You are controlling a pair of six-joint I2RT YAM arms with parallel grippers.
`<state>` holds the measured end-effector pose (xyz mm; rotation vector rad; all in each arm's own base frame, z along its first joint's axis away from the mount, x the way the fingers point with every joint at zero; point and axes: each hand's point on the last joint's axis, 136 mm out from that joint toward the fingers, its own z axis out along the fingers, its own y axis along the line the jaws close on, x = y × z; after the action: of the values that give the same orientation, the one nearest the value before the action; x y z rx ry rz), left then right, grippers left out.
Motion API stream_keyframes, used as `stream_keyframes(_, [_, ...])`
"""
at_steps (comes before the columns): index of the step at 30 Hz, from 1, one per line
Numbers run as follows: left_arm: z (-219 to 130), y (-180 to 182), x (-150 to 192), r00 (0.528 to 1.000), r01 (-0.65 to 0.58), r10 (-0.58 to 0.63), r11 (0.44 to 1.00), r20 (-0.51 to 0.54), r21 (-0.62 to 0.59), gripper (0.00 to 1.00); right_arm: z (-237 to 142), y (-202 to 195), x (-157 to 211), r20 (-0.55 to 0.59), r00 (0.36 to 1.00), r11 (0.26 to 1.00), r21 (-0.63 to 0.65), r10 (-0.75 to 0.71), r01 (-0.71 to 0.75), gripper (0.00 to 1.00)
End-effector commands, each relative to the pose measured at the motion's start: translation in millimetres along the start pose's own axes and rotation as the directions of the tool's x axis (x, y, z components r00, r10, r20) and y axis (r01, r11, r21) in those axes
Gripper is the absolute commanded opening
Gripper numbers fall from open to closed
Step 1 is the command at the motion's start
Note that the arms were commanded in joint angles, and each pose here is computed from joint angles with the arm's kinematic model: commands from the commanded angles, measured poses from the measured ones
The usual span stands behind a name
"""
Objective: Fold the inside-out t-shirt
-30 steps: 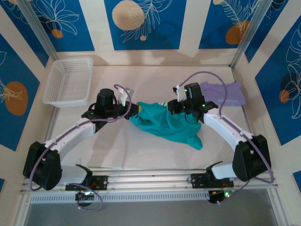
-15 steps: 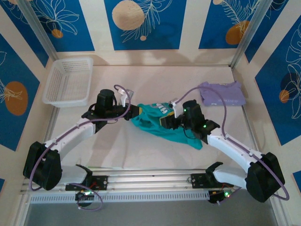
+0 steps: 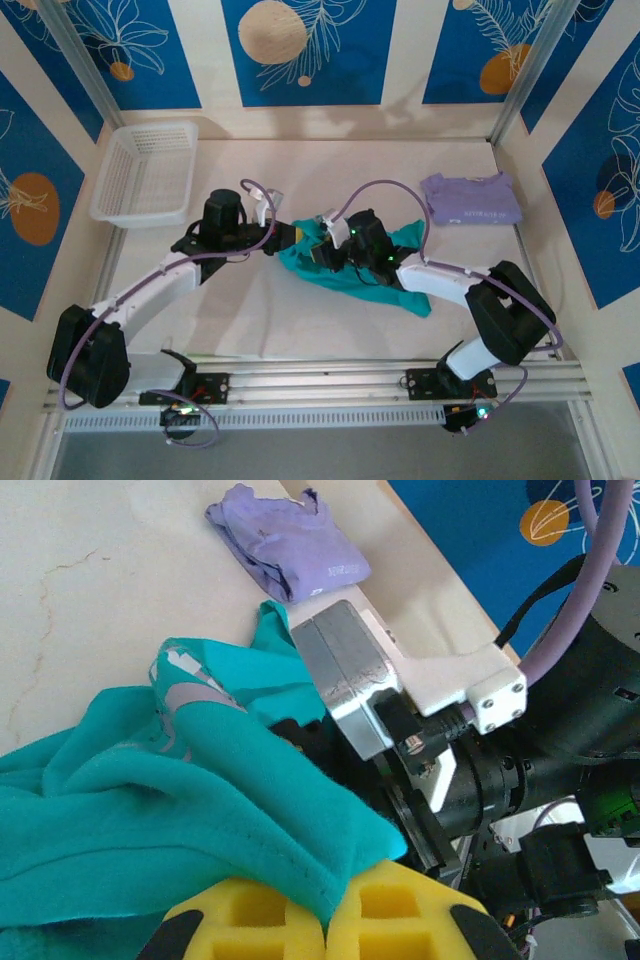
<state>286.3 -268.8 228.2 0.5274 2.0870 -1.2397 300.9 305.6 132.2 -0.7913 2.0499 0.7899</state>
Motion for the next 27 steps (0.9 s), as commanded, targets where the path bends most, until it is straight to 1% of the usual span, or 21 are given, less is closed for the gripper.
stream_keyframes(1, [-12.8, 7.8, -20.5, 0.997, -0.034, 0.041, 0.993, 0.061, -0.112, 0.0, -21.5, 17.1, -40.5, 0.103, 0.995, 0.99, -0.144, 0.013, 0.002, 0.0])
stream_keyframes(2, [-15.3, 17.1, -24.0, 0.996, -0.035, 0.049, 0.984, 0.076, -0.173, 0.0, -29.5, 22.7, -41.4, 0.093, 0.995, 0.978, -0.205, 0.043, -0.024, 0.0])
stream_keyframes(3, [-19.2, 30.1, -28.7, 0.993, -0.039, 0.066, 0.966, 0.095, -0.254, 0.0, -41.0, 33.5, -40.7, 0.065, 0.994, 0.948, -0.311, 0.091, -0.067, 0.0])
stream_keyframes(4, [-23.3, 45.4, -32.9, 0.99, -0.042, 0.085, 0.939, 0.111, -0.341, 0.0, -48.9, 38.1, -41.1, 0.045, 0.991, 0.924, -0.369, 0.126, -0.101, 0.0])
stream_keyframes(6, [-29.3, 72.8, -39.0, 0.984, -0.056, 0.13, 0.876, 0.123, -0.479, 0.0, -62.9, 46.2, -41.0, -0.008, 0.981, 0.868, -0.464, 0.193, -0.175, 0.0])
stream_keyframes(7, [-30.4, 85.5, -41.5, 0.982, -0.061, 0.146, 0.843, 0.119, -0.535, 0.02, -67.8, 48.6, -41.2, -0.03, 0.975, 0.844, -0.496, 0.219, -0.205, 0.0])
stream_keyframes(9, [-28.0, 100.3, -45.2, 0.981, -0.084, 0.172, 0.802, 0.094, -0.591, 0.09, -73.5, 50.2, -43.6, -0.057, 0.966, 0.812, -0.531, 0.252, -0.243, 0.0])
stream_keyframes(11, [-24.3, 111.4, -44.0, 0.982, -0.099, 0.176, 0.779, 0.065, -0.619, 0.16, -77.9, 50.3, -48.1, -0.077, 0.959, 0.784, -0.56, 0.274, -0.269, 0.0])
stream_keyframes(14, [-24.2, 115.7, -36.6, 0.984, -0.12, 0.178, 0.76, 0.027, -0.638, 0.34, -78.6, 43.4, -53.3, -0.085, 0.951, 0.774, -0.562, 0.297, -0.292, 0.0])
stream_keyframes(16, [-29.4, 109.1, -29.5, 0.977, -0.155, 0.211, 0.744, 0.008, -0.65, 0.45, -76.3, 37.3, -55.0, -0.09, 0.946, 0.771, -0.559, 0.31, -0.306, 0.0])
stream_keyframes(18, [-36.7, 96.8, -20.8, 0.964, -0.211, 0.265, 0.723, -0.018, -0.657, 0.52, -73.1, 31.1, -55.9, -0.101, 0.94, 0.77, -0.549, 0.325, -0.325, 0.0])
stream_keyframes(20, [-41.8, 77.9, -12.9, 0.945, -0.271, 0.324, 0.717, -0.037, -0.642, 0.55, -70.3, 25.8, -56.2, -0.11, 0.935, 0.77, -0.54, 0.337, -0.341, 0.0])
stream_keyframes(22, [-41.9, 56.1, -2.3, 0.929, -0.319, 0.367, 0.732, -0.046, -0.602, 0.56, -68.7, 23.8, -57.6, -0.111, 0.935, 0.77, -0.539, 0.336, -0.341, 0.0])
stream_keyframes(23, [-39.2, 46.4, 2.6, 0.926, -0.333, 0.375, 0.752, -0.047, -0.569, 0.56, -67.8, 22.8, -57.8, -0.113, 0.935, 0.772, -0.535, 0.337, -0.343, 0.0])
stream_keyframes(24, [-33.9, 34.8, 8.5, 0.924, -0.348, 0.381, 0.784, -0.045, -0.514, 0.55, -66.9, 21.9, -57.9, -0.113, 0.935, 0.776, -0.529, 0.337, -0.344, 0.0])
stream_keyframes(26, [-22.5, 12.0, 17.2, 0.922, -0.367, 0.387, 0.841, -0.035, -0.398, 0.5, -66.4, 18.9, -58.8, -0.11, 0.934, 0.784, -0.516, 0.34, -0.346, 0.0])
stream_keyframes(27, [-14.9, -0.6, 22.7, 0.921, -0.376, 0.388, 0.87, -0.03, -0.319, 0.44, -66.4, 18.6, -59.3, -0.108, 0.935, 0.785, -0.516, 0.339, -0.344, 0.0])
